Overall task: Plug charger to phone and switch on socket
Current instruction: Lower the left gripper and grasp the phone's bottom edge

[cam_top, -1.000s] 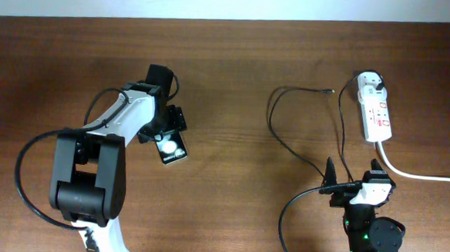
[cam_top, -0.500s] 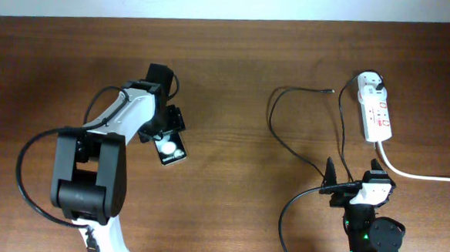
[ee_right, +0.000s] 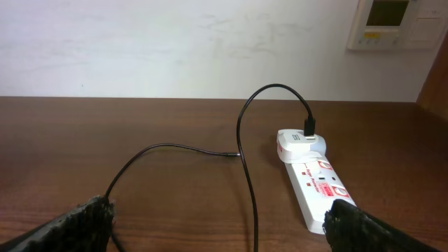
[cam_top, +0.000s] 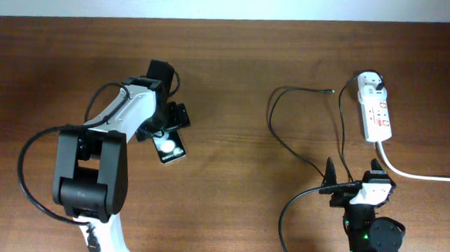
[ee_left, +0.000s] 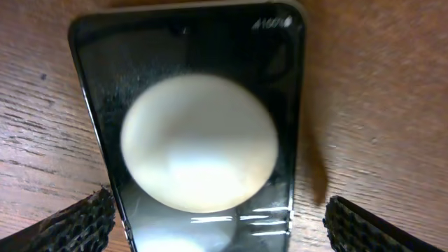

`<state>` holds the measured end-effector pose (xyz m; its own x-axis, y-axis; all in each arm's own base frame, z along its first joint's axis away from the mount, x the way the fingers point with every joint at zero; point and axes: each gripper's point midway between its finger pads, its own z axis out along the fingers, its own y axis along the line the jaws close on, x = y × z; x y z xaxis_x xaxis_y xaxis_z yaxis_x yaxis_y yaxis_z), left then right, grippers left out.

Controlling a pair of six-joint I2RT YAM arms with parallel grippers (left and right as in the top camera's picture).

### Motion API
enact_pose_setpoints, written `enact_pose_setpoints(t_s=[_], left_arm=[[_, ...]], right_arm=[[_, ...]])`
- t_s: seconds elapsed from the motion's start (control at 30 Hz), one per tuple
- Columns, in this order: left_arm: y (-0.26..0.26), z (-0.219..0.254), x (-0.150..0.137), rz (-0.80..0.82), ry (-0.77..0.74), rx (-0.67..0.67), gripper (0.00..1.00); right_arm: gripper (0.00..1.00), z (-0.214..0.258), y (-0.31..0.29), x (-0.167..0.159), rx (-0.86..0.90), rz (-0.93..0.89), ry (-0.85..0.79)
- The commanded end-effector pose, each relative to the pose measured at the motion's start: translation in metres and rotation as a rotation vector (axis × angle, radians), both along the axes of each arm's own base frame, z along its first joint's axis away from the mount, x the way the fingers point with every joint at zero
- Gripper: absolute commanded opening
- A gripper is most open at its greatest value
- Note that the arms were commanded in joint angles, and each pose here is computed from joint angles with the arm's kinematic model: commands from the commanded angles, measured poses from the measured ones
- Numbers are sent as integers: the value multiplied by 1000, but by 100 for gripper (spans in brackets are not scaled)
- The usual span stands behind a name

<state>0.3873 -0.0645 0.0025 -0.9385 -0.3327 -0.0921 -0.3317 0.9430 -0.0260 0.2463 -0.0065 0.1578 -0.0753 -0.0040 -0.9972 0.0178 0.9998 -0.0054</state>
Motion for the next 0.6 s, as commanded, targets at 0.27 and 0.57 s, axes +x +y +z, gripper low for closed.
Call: enact_pose_setpoints(t_s=[0.27, 0.57], left_arm=[[-5, -26, -27, 39, 71, -44, 84], [-6, -22, -28, 39, 85, -49, 64]], right_arm=[[99, -2, 4, 0, 3, 19, 1], [99, -1, 4, 0, 3, 19, 0]])
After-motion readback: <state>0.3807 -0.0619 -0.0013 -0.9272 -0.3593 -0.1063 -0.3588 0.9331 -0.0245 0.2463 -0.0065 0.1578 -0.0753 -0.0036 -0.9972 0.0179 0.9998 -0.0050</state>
